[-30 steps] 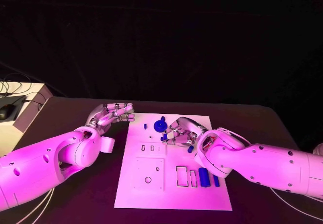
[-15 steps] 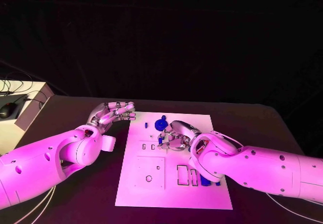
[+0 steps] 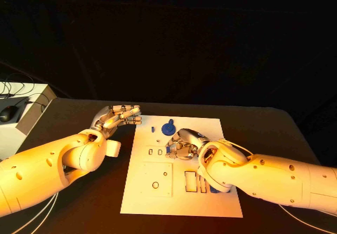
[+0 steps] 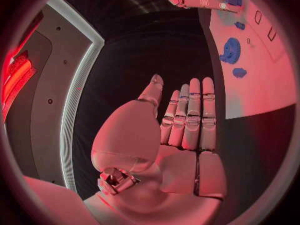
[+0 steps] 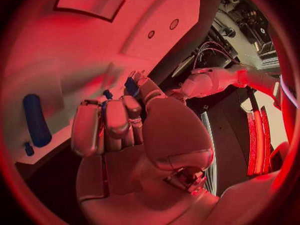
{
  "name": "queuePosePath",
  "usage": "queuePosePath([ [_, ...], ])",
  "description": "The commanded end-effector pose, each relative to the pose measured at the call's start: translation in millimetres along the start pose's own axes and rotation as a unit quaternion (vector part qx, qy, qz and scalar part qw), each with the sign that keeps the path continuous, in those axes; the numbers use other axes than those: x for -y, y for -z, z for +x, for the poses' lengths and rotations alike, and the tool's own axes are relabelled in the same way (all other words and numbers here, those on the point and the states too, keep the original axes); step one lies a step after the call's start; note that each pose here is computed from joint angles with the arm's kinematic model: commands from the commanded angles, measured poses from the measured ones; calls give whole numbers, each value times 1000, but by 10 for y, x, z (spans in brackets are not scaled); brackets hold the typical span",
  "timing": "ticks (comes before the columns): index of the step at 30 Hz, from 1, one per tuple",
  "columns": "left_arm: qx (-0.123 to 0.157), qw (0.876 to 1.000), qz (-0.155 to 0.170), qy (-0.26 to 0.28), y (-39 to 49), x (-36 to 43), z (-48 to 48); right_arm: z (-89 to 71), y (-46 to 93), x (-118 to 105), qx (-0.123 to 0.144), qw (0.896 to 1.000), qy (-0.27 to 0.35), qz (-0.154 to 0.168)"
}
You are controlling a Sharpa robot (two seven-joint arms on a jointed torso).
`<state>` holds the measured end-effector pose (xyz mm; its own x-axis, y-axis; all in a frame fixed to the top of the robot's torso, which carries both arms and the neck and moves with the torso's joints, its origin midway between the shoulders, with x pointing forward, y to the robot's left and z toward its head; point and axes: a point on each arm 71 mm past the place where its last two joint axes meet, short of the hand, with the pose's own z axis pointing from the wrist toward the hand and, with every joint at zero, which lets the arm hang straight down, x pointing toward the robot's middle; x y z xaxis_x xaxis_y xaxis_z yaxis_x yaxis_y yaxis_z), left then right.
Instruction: Assemble the parts on the task board
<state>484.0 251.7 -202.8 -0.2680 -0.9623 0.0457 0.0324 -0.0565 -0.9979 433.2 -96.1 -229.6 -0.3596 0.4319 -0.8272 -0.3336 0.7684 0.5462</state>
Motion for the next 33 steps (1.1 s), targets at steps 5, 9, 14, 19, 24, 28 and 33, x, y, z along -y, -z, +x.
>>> queuePosePath([
  [5,-8,1000,3,4,5,9,17,2,15,13,-2,1000,23,-5],
  [9,-8,1000,3,4,5,9,16,7,20,22,-3,1000,25,-4],
  [14,-8,1000,3,4,4,8,15,8,13,39,0,1000,29,-3],
  [19,-8,1000,3,4,4,8,15,11,-2,43,3,999,31,-3],
  [24,-8,1000,3,5,4,8,18,13,-18,53,6,999,34,-2],
  [28,-8,1000,3,5,5,8,15,18,-28,63,6,999,36,-2],
  [33,-8,1000,3,5,6,9,14,29,-41,72,6,999,40,-1],
])
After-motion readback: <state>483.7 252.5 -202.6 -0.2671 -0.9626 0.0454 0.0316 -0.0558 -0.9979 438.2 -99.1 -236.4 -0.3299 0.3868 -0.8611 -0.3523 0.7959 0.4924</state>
